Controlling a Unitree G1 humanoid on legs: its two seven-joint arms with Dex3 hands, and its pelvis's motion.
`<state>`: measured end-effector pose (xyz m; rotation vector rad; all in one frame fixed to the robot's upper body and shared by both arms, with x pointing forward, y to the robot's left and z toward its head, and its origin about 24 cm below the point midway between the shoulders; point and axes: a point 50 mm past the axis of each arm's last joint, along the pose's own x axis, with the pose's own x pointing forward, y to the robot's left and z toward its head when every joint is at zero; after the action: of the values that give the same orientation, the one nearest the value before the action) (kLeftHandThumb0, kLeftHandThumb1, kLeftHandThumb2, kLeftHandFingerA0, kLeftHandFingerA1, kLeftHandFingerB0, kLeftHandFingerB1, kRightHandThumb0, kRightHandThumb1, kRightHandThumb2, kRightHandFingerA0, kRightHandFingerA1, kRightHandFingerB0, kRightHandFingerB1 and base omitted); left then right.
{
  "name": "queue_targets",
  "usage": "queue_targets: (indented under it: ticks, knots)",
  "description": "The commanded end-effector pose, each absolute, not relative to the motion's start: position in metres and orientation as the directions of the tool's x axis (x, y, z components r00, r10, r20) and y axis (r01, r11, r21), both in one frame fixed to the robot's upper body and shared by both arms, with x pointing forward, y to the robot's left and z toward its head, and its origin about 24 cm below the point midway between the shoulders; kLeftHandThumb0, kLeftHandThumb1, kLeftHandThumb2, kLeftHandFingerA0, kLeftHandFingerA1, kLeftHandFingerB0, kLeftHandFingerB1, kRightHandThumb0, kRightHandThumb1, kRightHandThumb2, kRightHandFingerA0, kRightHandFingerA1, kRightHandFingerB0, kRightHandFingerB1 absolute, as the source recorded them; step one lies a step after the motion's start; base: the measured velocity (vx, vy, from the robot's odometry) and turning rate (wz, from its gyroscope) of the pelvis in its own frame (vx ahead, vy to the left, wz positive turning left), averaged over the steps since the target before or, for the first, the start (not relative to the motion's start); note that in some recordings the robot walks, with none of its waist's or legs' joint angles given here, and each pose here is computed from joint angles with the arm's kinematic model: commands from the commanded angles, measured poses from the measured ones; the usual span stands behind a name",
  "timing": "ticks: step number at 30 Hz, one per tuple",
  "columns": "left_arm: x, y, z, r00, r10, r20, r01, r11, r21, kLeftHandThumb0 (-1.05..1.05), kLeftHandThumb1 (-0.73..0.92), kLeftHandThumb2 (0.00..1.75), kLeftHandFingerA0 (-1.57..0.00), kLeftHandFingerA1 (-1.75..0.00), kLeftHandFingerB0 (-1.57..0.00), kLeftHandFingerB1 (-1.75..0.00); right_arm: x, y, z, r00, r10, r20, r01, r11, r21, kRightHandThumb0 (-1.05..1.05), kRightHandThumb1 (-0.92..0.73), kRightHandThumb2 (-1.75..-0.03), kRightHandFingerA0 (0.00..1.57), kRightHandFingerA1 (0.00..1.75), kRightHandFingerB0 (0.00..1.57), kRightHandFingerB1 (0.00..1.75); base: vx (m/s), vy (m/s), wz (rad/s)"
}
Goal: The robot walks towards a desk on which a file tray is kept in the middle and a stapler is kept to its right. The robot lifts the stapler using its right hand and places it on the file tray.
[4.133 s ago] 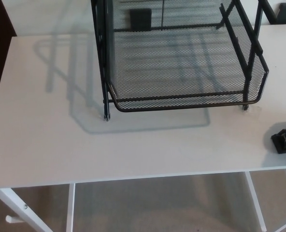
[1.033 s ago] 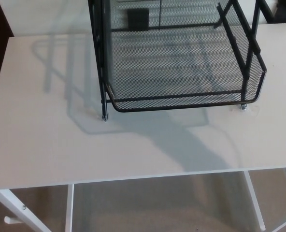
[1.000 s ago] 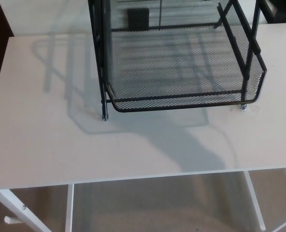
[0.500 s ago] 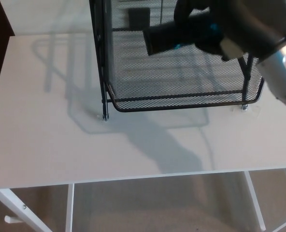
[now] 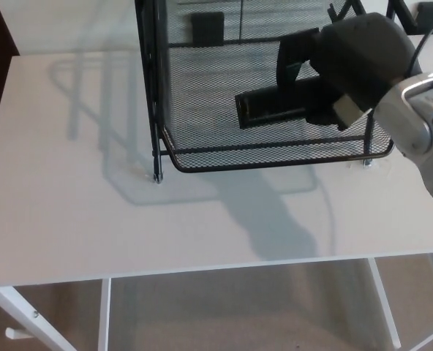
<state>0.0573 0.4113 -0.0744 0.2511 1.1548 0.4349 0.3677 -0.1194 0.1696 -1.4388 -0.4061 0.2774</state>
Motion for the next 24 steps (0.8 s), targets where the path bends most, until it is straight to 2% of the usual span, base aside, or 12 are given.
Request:
queue_targets:
  ticks: [1, 2, 3, 4, 5, 7, 8, 9, 19, 20, 21, 24]
  knots:
    - [0.056, 0.414, -0.072, 0.338, 0.480, -0.809, -0.190, 0.877, 0.441, -1.05, 0.71, 1.34, -0.49, -0.93, -0.07, -0.66, 0.378, -0.135, 0.155, 0.947, 0.291, -0.135, -0.181, 0.139, -0.974, -0.33, -0.77, -0.64, 0.64, 1.22, 0.50, 0.38, 0.00, 0.000, 0.00]
    - [0.056, 0.415, -0.072, 0.338, 0.477, -0.812, -0.188, 0.879, 0.438, -1.05, 0.70, 1.34, -0.51, -0.94, -0.06, -0.66, 0.379, -0.137, 0.157, 0.945, 0.282, -0.163, -0.214, 0.162, -0.963, -0.41, -0.73, -0.62, 0.41, 0.66, 0.27, 0.29, 0.00, 0.000, 0.00]
    - [0.056, 0.415, -0.071, 0.342, 0.475, -0.811, -0.189, 0.880, 0.436, -1.05, 0.71, 1.34, -0.49, -0.94, -0.06, -0.68, 0.380, -0.138, 0.160, 0.945, 0.272, -0.183, -0.233, 0.162, -0.959, -0.44, -0.70, -0.61, 0.20, 0.44, 0.17, 0.27, 0.00, 0.000, 0.00]
    - [0.056, 0.415, -0.071, 0.342, 0.475, -0.811, -0.189, 0.880, 0.436, -1.05, 0.71, 1.34, -0.49, -0.94, -0.06, -0.68, 0.380, -0.138, 0.160, 0.945, 0.271, -0.185, -0.234, 0.162, -0.959, -0.44, -0.70, -0.61, 0.20, 0.44, 0.17, 0.27, 0.00, 0.000, 0.00]
    - [0.056, 0.415, -0.071, 0.347, 0.474, -0.809, -0.176, 0.880, 0.441, -1.05, 0.70, 1.34, -0.47, -0.93, -0.08, -0.68, 0.380, -0.137, 0.164, 0.944, 0.267, -0.193, -0.235, 0.135, -0.963, -0.67, -0.46, -0.82, 0.00, 0.15, 0.01, 0.23, 0.00, 0.000, 0.00]
    - [0.054, 0.415, -0.071, 0.345, 0.472, -0.811, -0.181, 0.881, 0.436, -1.05, 0.70, 1.34, -0.47, -0.93, -0.08, -0.68, 0.380, -0.136, 0.166, 0.943, 0.269, -0.198, -0.236, 0.118, -0.964, -0.67, -0.46, -0.82, 0.00, 0.15, 0.01, 0.23, 0.00, 0.000, 0.00]
    - [0.055, 0.415, -0.072, 0.343, 0.474, -0.811, -0.157, 0.880, 0.447, -1.05, 0.71, 1.36, -0.45, -0.92, -0.09, -0.69, 0.380, -0.137, 0.171, 0.941, 0.280, -0.192, -0.233, 0.123, -0.965, -0.66, -0.68, -0.60, 0.00, 0.00, 0.00, 0.16, 0.00, 0.000, 0.00]
    - [0.055, 0.415, -0.072, 0.341, 0.474, -0.812, -0.159, 0.880, 0.447, -1.05, 0.71, 1.34, -0.53, -0.95, -0.15, -0.70, 0.380, -0.136, 0.176, 0.941, 0.289, -0.178, -0.221, 0.122, -0.968, -0.95, -0.55, -0.82, 0.00, 0.10, 0.00, 0.00, 0.00, 0.000, 0.00]
    - [0.054, 0.415, -0.072, 0.340, 0.476, -0.811, -0.192, 0.879, 0.435, -1.04, 0.72, 1.35, -0.49, -0.93, -0.08, -0.67, 0.377, -0.128, 0.218, 0.927, 0.344, -0.146, -0.218, 0.181, -0.959, -0.91, -0.56, -0.84, 0.00, 0.00, 0.00, 0.07, 0.00, 0.000, 0.00]
    - [0.054, 0.415, -0.072, 0.339, 0.479, -0.810, -0.188, 0.878, 0.441, -1.04, 0.71, 1.35, -0.46, -0.92, -0.09, -0.68, 0.375, -0.128, 0.221, 0.927, 0.350, -0.133, -0.205, 0.178, -0.962, -0.77, -0.66, -0.61, 0.00, 0.00, 0.00, 0.12, 0.00, 0.000, 0.00]
    - [0.053, 0.415, -0.072, 0.335, 0.481, -0.810, -0.192, 0.876, 0.441, -1.04, 0.71, 1.34, -0.47, -0.92, -0.09, -0.68, 0.373, -0.129, 0.226, 0.925, 0.361, -0.116, -0.191, 0.178, -0.965, -0.88, -0.56, -0.82, 0.00, 0.00, 0.00, 0.06, 0.00, 0.000, 0.00]
    - [0.051, 0.415, -0.072, 0.334, 0.477, -0.813, -0.177, 0.879, 0.443, -1.05, 0.71, 1.35, -0.47, -0.92, -0.09, -0.67, 0.359, -0.136, 0.247, 0.918, 0.392, -0.054, -0.155, 0.230, -0.961, -0.86, -0.54, -0.82, 0.00, 0.00, 0.00, 0.11, 0.00, 0.000, 0.00]
